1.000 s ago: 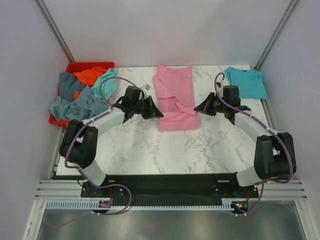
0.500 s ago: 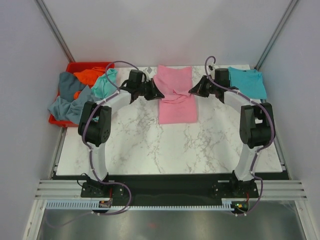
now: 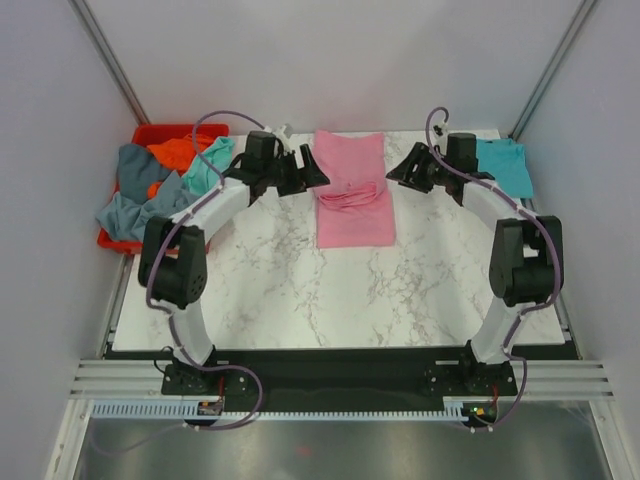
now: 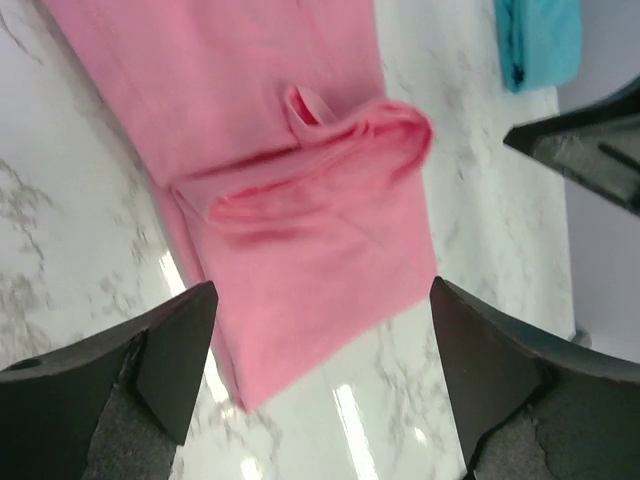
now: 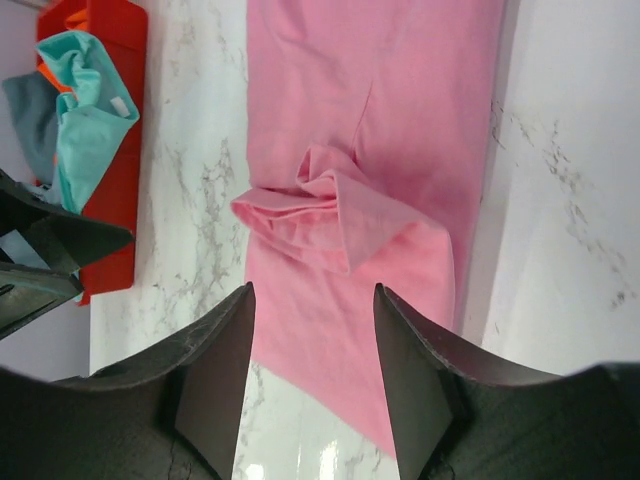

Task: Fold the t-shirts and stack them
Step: Fold the tshirt

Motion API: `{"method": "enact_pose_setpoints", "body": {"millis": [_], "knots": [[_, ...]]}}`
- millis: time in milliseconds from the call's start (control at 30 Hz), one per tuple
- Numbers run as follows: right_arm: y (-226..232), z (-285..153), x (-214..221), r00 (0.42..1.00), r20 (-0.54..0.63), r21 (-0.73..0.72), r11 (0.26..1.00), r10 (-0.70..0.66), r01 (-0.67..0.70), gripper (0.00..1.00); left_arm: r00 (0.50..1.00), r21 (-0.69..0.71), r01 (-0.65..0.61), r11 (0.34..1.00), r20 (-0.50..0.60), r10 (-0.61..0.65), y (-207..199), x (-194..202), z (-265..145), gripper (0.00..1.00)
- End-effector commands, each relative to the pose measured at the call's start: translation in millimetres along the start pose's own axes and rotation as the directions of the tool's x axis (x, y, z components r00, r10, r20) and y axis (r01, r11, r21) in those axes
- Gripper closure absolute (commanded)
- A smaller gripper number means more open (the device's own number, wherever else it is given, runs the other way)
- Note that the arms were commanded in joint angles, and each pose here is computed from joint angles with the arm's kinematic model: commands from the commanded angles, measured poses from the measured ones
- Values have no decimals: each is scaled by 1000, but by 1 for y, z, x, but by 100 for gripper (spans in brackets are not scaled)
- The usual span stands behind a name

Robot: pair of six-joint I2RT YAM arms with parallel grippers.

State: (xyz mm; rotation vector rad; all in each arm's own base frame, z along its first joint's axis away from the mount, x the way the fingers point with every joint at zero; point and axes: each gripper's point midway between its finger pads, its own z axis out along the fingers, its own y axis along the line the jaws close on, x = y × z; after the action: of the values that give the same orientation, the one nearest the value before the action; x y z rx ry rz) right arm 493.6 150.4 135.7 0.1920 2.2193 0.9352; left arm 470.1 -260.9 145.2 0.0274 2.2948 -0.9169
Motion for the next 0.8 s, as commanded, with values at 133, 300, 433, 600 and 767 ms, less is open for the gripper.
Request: {"method": "enact_pose_setpoints", "body": {"millis": [133, 300, 433, 600, 767], "knots": [[-2, -55, 65, 985, -113, -23, 991, 130, -133, 41, 967, 57, 203, 977, -168, -191, -8, 82, -55, 20], [-20, -63, 120, 951, -190, 14, 969, 246, -248, 41, 897, 23, 358, 934, -287, -337, 11, 144, -57, 24], [-36, -71, 160, 913, -250, 74, 947, 322, -314, 42, 877, -8, 391, 920, -300, -375, 22, 159, -53, 24], [-47, -69, 176, 904, -258, 102, 940, 340, -324, 42, 878, -3, 389, 921, -302, -371, 28, 159, -38, 24], [-52, -59, 168, 913, -235, 91, 943, 332, -320, 43, 878, -10, 383, 923, -305, -368, 34, 155, -23, 25]]}}
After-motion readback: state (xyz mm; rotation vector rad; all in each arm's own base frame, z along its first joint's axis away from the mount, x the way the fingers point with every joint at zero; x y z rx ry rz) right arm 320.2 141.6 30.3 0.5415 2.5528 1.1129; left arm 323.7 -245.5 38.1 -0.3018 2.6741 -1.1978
